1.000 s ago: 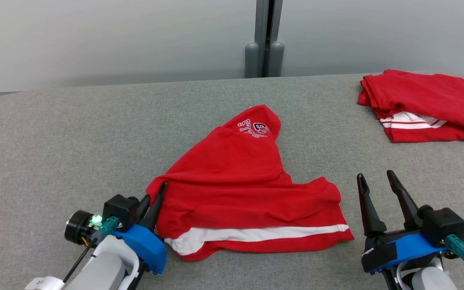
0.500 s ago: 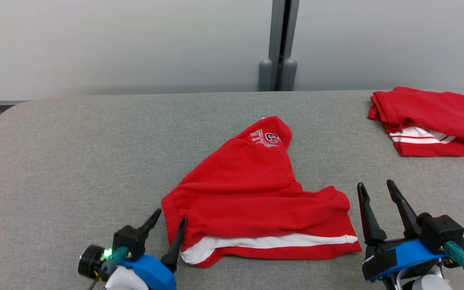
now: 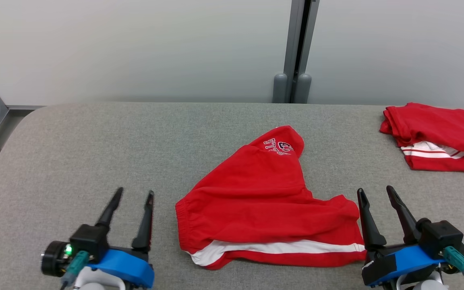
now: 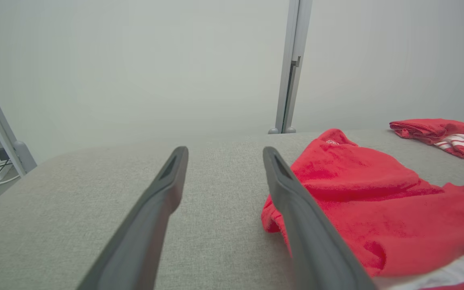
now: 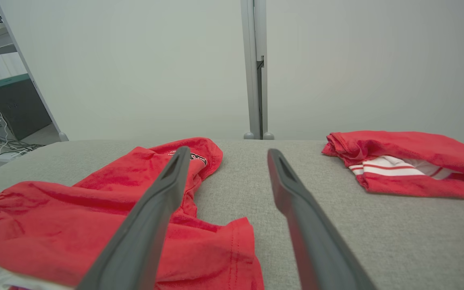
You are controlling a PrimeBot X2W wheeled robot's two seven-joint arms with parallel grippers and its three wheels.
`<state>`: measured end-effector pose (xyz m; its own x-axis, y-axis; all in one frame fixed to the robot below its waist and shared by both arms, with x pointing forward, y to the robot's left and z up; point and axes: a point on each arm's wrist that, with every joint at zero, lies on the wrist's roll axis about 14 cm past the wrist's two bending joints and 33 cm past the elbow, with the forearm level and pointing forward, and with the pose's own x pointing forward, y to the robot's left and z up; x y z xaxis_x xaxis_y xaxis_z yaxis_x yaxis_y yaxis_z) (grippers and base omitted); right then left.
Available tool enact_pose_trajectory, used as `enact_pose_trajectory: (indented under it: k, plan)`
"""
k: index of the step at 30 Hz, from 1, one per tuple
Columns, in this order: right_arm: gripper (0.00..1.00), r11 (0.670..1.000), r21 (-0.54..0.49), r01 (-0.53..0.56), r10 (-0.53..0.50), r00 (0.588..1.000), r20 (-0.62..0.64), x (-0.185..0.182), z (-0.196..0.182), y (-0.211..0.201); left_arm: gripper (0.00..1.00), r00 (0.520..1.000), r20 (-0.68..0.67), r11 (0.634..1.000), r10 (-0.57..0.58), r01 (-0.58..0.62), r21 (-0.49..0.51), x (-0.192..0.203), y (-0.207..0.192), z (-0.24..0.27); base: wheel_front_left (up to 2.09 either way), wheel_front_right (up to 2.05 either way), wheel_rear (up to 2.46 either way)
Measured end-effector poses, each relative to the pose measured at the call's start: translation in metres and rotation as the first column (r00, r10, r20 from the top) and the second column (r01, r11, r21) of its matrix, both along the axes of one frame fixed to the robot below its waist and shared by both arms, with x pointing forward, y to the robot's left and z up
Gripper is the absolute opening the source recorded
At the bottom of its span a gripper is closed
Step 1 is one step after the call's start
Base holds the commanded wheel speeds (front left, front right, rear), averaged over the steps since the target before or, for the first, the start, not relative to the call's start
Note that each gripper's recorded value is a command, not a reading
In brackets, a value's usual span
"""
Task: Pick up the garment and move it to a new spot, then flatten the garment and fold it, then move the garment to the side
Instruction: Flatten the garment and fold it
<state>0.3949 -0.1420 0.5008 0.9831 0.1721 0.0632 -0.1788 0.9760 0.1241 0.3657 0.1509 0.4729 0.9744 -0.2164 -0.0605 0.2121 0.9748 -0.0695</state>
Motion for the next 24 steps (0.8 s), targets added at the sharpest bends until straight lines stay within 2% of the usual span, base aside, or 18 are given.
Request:
enact_pose_trajectory:
  k: [6, 11, 24]
  plan:
    - [1.00, 1.000, -0.004, 0.008, -0.008, 1.000, 0.012, -0.004, 0.004, -0.003, 1.00, 0.988, 0.113, 0.994, 0.107, -0.110, 0.019, -0.001, 0.029, 0.031, 0.00, 0.00, 0.00]
    - [1.00, 0.999, -0.023, 0.040, -0.040, 0.999, 0.001, -0.015, -0.001, -0.017, 1.00, 0.974, 0.142, 0.981, 0.179, -0.188, 0.053, -0.011, 0.050, 0.037, 0.00, 0.00, 0.00]
    - [1.00, 0.997, -0.041, 0.067, -0.069, 0.996, -0.048, -0.032, -0.019, -0.028, 1.00, 0.966, 0.131, 0.968, 0.224, -0.236, 0.085, -0.025, 0.059, 0.028, 0.00, 0.00, 0.00]
